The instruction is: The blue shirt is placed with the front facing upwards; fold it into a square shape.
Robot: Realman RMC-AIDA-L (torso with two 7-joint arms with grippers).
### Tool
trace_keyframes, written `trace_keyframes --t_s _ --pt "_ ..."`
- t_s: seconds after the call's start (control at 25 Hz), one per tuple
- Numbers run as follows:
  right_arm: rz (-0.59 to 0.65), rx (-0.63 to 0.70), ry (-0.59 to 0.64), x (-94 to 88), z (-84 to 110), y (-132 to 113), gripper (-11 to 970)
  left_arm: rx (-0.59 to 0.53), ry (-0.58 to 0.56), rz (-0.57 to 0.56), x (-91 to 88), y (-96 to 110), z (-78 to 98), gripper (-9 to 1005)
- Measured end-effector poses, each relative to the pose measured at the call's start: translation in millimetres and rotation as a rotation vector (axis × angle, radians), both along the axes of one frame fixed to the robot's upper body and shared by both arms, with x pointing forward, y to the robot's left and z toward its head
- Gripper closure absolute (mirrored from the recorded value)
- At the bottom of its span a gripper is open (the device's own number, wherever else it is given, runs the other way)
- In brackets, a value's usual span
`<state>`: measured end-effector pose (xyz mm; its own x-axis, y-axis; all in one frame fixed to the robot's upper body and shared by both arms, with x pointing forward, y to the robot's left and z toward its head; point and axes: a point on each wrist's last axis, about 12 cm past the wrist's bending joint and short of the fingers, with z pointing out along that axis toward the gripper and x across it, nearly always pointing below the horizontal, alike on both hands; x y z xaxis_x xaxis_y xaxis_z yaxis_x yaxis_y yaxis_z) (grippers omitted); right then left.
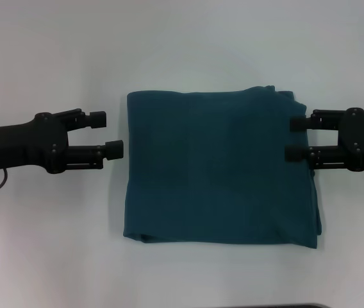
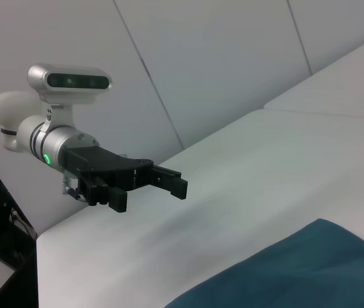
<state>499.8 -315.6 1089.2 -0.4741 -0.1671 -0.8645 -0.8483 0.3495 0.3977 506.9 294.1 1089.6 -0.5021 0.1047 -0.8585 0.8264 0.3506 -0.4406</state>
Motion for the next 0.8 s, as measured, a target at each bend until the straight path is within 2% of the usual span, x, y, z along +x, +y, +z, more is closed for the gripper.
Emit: trace_keyframes --t_s 0.8 --pt "-0.001 0.003 -0.005 1.7 1.2 0.5 172 0.005 0.005 -0.003 1.4 0.3 1.0 73"
